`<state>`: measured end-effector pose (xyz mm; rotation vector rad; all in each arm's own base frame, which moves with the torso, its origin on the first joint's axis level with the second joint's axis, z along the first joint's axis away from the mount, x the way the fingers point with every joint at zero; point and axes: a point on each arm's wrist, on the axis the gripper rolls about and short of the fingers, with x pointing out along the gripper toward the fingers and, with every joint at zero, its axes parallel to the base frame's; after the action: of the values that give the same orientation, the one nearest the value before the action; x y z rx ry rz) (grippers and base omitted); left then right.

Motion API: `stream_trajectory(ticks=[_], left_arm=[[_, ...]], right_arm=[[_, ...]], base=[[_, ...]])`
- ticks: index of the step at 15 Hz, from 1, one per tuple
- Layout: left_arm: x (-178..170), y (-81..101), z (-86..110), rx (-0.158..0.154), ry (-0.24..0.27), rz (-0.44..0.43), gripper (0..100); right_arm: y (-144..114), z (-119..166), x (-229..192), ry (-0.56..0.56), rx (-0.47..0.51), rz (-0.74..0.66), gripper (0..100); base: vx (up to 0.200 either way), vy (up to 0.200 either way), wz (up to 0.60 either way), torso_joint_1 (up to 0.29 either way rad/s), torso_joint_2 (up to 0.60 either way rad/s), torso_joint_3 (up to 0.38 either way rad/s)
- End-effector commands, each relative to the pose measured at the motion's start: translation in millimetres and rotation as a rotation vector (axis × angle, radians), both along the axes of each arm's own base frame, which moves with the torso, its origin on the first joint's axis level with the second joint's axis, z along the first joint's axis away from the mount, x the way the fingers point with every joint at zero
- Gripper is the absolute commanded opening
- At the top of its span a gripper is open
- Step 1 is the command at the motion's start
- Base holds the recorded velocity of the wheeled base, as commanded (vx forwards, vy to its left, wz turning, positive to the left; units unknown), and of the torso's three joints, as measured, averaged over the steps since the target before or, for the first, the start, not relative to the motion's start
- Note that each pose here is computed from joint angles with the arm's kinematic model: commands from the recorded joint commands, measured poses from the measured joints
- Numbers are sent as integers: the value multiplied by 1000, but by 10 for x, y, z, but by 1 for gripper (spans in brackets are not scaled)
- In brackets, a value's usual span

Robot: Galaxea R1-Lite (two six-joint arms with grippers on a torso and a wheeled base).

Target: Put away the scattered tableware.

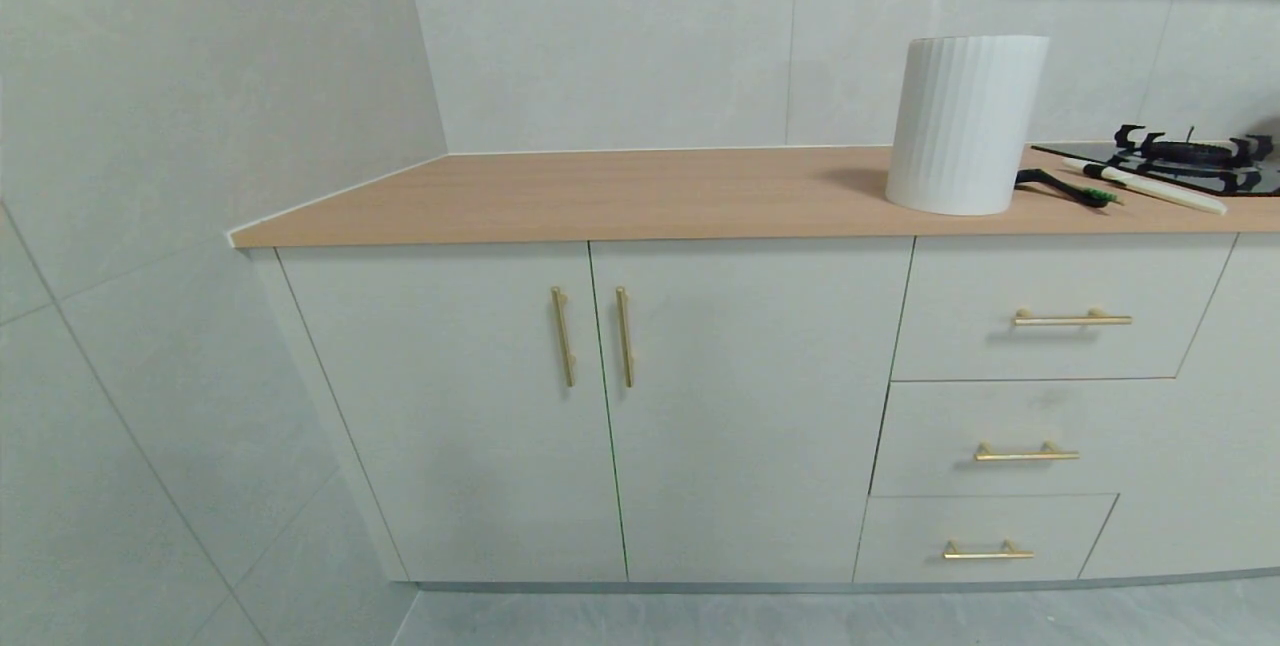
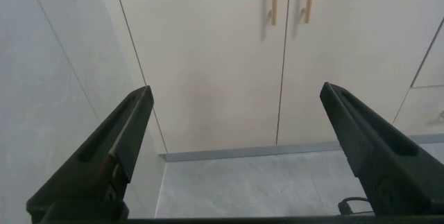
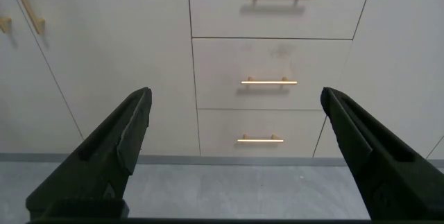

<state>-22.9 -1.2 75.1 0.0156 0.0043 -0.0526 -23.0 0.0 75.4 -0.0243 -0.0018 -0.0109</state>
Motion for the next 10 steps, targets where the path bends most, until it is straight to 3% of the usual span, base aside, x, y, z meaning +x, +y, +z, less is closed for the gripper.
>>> stream_trajectory(ticks=[1,3,10], left_arm=[[1,0,-3,7,1,-1,100],[1,0,-1,26,-1,-1,100],[1,0,-1,16,-1,-1,100]], right_arm=[[0,-1,2,3,0,0,100],[0,-1,2,3,0,0,100],[0,-1,2,3,0,0,100]], base=[[0,0,0,0,0,0],[0,-200,0,0,2,0],[0,-200,0,2,5,2]])
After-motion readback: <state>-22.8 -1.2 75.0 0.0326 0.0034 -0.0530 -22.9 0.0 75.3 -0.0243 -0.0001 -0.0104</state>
